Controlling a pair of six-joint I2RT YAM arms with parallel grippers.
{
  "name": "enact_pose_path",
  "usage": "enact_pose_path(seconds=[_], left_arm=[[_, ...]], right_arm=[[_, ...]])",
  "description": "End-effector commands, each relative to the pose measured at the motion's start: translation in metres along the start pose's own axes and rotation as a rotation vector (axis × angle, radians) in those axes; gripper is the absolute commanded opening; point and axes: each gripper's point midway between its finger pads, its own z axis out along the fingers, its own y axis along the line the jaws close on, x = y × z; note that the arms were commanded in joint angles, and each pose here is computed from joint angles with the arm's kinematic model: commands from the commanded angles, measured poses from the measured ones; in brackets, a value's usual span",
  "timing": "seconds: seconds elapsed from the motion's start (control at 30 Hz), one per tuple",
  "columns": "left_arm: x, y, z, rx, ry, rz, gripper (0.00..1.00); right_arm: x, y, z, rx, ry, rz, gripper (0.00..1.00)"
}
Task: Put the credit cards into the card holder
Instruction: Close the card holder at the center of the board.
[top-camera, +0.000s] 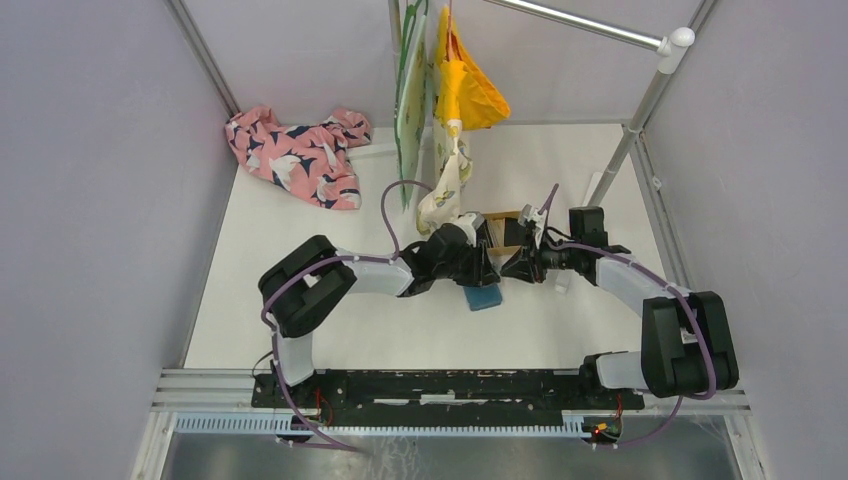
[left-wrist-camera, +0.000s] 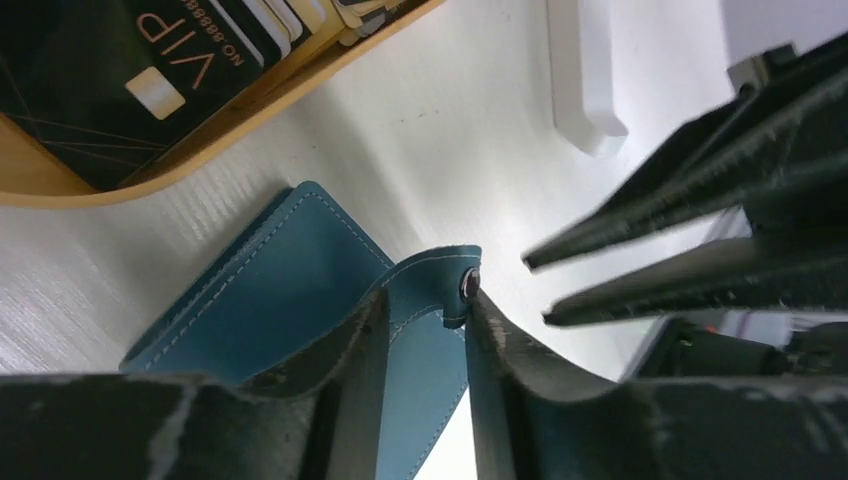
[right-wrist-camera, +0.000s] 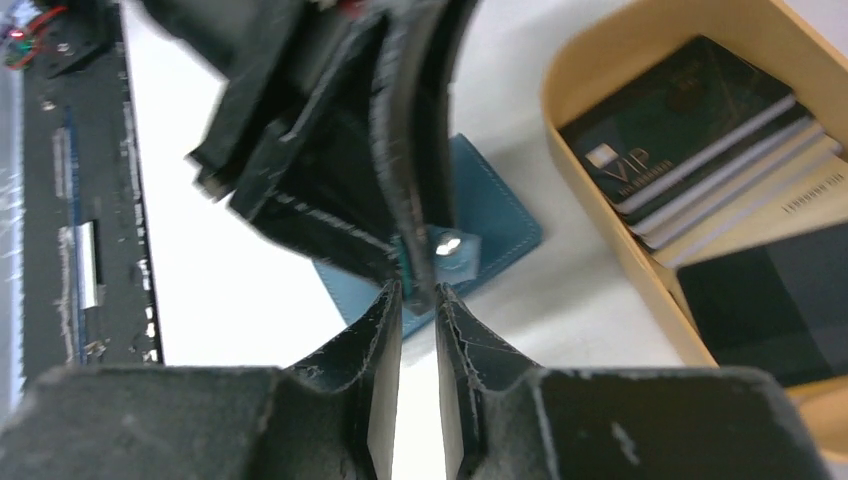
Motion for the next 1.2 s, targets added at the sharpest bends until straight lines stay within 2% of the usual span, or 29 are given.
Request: enact_pose_path(seconds=[0.0, 0.13, 0.27, 0.37, 0.43, 0.5, 0.67, 0.97, 1.07, 1.17], left_arm=[[-0.015, -0.012, -0.007, 0.168, -0.016, -0.15, 0.45], [-0.017, -0.023, -0.014, 0.263, -0.02, -0.175, 0.57], [-0.019, -0.035, -0.021, 0.358, -0.025, -0.209, 0.62], [-0.024, -0.041, -0.03, 0.401, -0.043, -0.222, 0.66], [-0.029, -0.044, -0.036, 0.405, -0.062, -0.221, 0.67], [-0.036, -0.045, -0.043, 0.399, -0.09, -0.21, 0.67], [-0.05, -0.041, -0.064, 0.314, -0.151, -0.146, 0.67], [-0.046, 0.001, -0.112, 0.056, -0.233, -0.069, 0.67], [-0.029, 0.018, -0.115, -0.008, -0.19, -0.108, 0.73], [-0.006, 0.027, -0.108, -0.011, -0.14, -0.212, 0.87]], right_arm=[[-0.024, 0.026, -0.002, -0.167, -0.105, -0.109, 0.22], [-0.025, 0.053, -0.008, -0.295, -0.142, -0.249, 0.21], [-0.017, 0.063, -0.009, -0.331, -0.143, -0.348, 0.2], [-0.007, 0.044, 0.001, -0.251, -0.069, -0.281, 0.17], [-0.001, 0.026, 0.009, -0.129, -0.025, -0.247, 0.17], [-0.001, 0.018, 0.014, -0.055, -0.015, -0.263, 0.17], [0.01, 0.007, 0.026, 0.0, 0.058, -0.243, 0.17], [0.046, -0.016, 0.032, 0.07, 0.288, -0.212, 0.15], [0.053, -0.018, 0.032, 0.077, 0.334, -0.211, 0.14], [0.057, -0.019, 0.031, 0.079, 0.363, -0.203, 0.14]])
